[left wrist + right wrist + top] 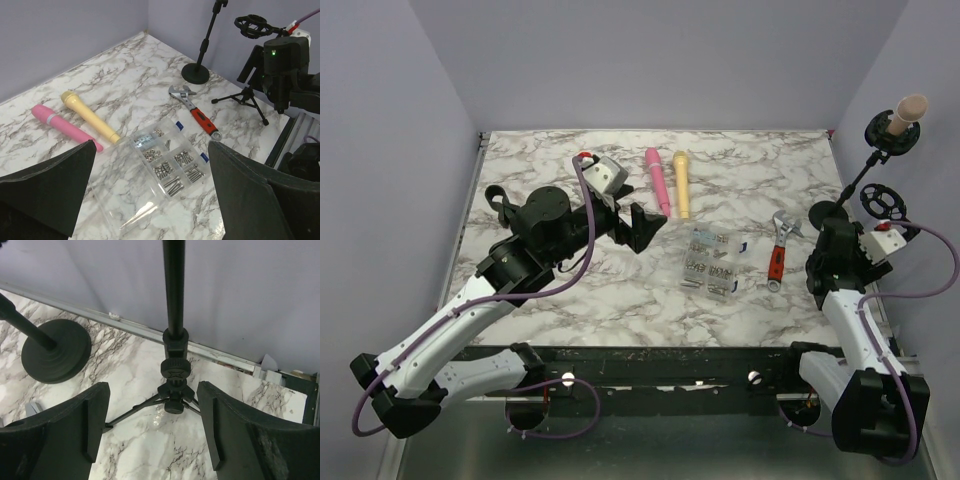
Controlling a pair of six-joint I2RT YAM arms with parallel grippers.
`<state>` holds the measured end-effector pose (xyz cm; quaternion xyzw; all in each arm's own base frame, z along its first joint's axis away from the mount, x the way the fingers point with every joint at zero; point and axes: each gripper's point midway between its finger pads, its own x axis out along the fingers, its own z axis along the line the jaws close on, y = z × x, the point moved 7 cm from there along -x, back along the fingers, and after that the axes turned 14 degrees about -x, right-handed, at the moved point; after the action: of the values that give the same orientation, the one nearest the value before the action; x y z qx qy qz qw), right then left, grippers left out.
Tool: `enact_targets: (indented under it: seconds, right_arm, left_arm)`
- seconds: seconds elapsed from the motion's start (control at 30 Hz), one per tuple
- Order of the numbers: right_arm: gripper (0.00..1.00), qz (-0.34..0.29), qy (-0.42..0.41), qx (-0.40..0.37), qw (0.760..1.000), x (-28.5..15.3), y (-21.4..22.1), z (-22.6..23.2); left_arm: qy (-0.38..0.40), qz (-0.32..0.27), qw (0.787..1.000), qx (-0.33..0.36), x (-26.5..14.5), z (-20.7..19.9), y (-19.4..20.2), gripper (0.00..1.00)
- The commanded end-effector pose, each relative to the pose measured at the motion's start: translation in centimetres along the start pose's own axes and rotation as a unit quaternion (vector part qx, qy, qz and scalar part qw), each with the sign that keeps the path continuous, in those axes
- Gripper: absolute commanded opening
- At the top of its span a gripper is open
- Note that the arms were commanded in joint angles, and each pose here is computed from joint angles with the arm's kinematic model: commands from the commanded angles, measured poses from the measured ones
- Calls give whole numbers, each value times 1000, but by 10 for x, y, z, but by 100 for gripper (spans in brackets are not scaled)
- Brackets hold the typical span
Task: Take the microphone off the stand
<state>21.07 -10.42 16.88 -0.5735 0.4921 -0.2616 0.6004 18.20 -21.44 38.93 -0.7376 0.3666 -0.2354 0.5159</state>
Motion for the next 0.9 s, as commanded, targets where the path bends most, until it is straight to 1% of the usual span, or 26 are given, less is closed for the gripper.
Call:
enact_targets:
  seconds: [0.0,0.17,0.3,0.4,0.5,0.73,0.87]
  right_arm:
    - [80,-4,-2,25,1000,4,1,5]
    - [81,7,31,35,999,3,4,-1]
    - [81,6,49,19,999,4,7,-7]
    - [77,-3,73,18,997,4,8,-14]
    - [72,-20,69,24,997,6,2,-12]
    - [71,-28,99,24,994,9,-3,-13]
    - [69,-41,93,30,994,10,-5,-11]
  left_arm:
    - [10,-3,1000,4,0,-6,-6,99]
    - [6,1,1000,6,2,-6,-5,99]
    - [9,21,1000,2,11,-7,5,99]
    - [18,38,999,-6,18,-10,13,99]
    - [23,49,998,-17,24,-11,19,99]
    - [15,48,999,-16,24,-9,21,99]
    - [17,46,999,-8,21,-12,20,99]
